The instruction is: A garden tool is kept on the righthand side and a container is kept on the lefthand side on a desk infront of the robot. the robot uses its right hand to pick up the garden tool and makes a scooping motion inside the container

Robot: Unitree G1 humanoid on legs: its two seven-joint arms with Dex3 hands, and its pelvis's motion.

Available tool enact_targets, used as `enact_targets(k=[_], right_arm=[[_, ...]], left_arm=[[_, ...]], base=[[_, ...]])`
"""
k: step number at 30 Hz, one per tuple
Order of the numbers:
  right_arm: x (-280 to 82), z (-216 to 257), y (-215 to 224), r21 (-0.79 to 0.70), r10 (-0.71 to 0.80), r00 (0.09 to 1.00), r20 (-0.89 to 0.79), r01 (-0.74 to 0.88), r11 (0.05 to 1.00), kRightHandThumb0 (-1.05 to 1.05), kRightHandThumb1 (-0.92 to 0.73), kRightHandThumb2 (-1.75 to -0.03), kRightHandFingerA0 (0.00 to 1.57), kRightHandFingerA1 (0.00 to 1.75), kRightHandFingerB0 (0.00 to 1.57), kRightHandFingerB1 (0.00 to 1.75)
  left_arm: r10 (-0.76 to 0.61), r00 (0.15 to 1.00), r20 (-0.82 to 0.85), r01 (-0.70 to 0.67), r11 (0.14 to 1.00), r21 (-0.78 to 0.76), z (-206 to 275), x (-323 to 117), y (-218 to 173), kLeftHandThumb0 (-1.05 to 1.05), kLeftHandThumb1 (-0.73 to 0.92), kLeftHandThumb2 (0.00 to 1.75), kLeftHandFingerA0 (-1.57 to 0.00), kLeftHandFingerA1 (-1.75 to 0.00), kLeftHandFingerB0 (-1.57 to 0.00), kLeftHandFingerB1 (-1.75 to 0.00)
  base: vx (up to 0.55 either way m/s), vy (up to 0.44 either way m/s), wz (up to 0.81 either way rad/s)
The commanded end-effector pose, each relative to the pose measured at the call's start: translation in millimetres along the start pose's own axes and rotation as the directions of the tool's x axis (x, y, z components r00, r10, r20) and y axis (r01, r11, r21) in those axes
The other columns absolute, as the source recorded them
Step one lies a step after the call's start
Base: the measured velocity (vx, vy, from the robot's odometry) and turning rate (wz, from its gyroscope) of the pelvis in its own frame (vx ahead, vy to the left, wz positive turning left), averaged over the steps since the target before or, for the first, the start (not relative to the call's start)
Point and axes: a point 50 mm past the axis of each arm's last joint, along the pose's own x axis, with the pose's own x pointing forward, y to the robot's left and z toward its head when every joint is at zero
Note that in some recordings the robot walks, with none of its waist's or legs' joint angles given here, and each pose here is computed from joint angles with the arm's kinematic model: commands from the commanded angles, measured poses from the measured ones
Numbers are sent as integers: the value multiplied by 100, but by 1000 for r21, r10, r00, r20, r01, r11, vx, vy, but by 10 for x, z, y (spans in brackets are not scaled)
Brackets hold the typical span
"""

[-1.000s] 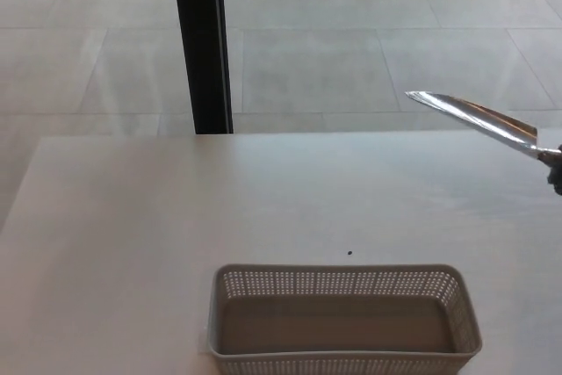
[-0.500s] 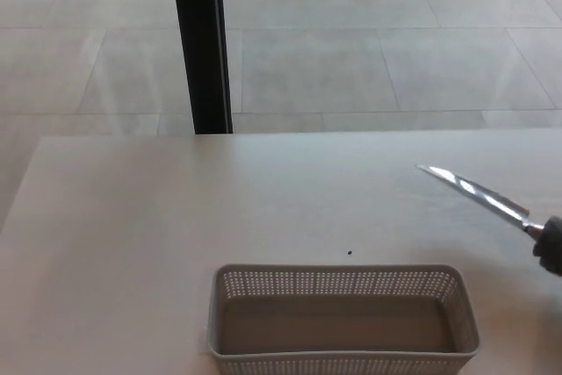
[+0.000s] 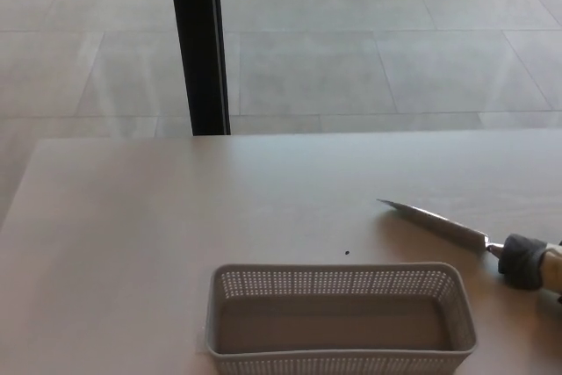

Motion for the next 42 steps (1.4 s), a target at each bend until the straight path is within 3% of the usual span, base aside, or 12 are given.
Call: enact_targets(k=[1, 3, 4, 6, 24, 28, 32, 33, 35, 36, 41, 42], right_arm=[[0, -67, -26, -116, 177, 974, -142, -194, 974, -34, -49, -102, 5, 55, 0, 48], [-2, -68, -40, -182, 207, 964, -166, -236, 955, -73, -71, -61, 0, 15, 5, 25], [-1, -70, -50, -216, 224, 957, -185, -262, 941, -91, -61, -94, 0, 17, 0, 7], [-6, -72, -68, -238, 237, 947, -215, -286, 928, -93, -61, -78, 0, 0, 0, 1], [-529, -309, -1095, 56, 132, 985, -112, -126, 990, -104, -63, -82, 0, 0, 0, 0], [-735, -541, -1456, 185, 7, 995, -101, 12, 983, -105, -59, -101, 0, 38, 0, 16], [-1127, -1423, -1564, 450, -165, 906, -390, 344, 824, -101, -67, -60, 0, 44, 0, 69], [-1227, -1572, -1512, 508, -166, 892, -421, 383, 772, -97, -56, -97, 0, 58, 3, 54], [-1388, -1809, -1404, 570, -161, 867, -472, 439, 695, -91, -63, -60, 0, 81, 0, 71], [-1524, -1994, -1286, 603, -159, 837, -524, 496, 625, -93, -52, -96, 0, 67, 0, 57], [-1845, -2400, -736, 580, -71, 698, -713, 644, 499, -78, -49, -92, 0, 63, 0, 56], [-1914, -2458, -583, 551, -53, 659, -750, 667, 501, -76, -69, -64, 0, 55, 0, 61]], left_arm=[[6, 1000, 7, -6, 1000, -17, -6, -7, 35, -54, 63, 59, -59, -61, -61, -43], [7, 1000, 12, -7, 1000, -14, -11, -10, 33, -55, 63, 59, -56, -60, -57, -43], [8, 1000, 14, -8, 1000, -16, -9, -10, 33, -55, 63, 59, -54, -63, -56, -44], [6, 1000, 16, -6, 1000, -7, -11, -12, 37, -52, 64, 59, -55, -60, -55, -43], [8, 1000, -5, -8, 999, -42, -65, -21, 51, -50, 61, 59, -62, -59, -61, -44], [4, 1000, 2, -4, 1000, 0, -40, -14, 32, -50, 65, 60, -64, -59, -59, -43], [10, 1000, 4, -10, 999, -33, -37, -17, 55, -52, 62, 59, -54, -55, -57, -42], [7, 1000, 9, -6, 1000, -30, -28, -17, 60, -53, 62, 59, -57, -62, -58, -43], [3, 1000, 20, -3, 1000, -6, -16, -20, 65, -55, 63, 59, -55, -64, -58, -43], [9, 1000, 14, -9, 1000, -5, -10, -17, 70, -56, 63, 59, -53, -63, -53, -42], [19, 1000, 9, -19, 1000, -15, -5, -15, 83, -52, 63, 59, -55, -60, -53, -43], [15, 1000, 6, -15, 1000, 3, -6, -12, 68, -54, 65, 59, -57, -60, -54, -42]], base=[[0, 0, 0], [0, 0, 0], [0, 0, 0], [0, 0, 0], [0, 0, 0], [0, 0, 0], [0, 0, 0], [0, 0, 0], [0, 0, 0], [0, 0, 0], [0, 0, 0], [0, 0, 0]])
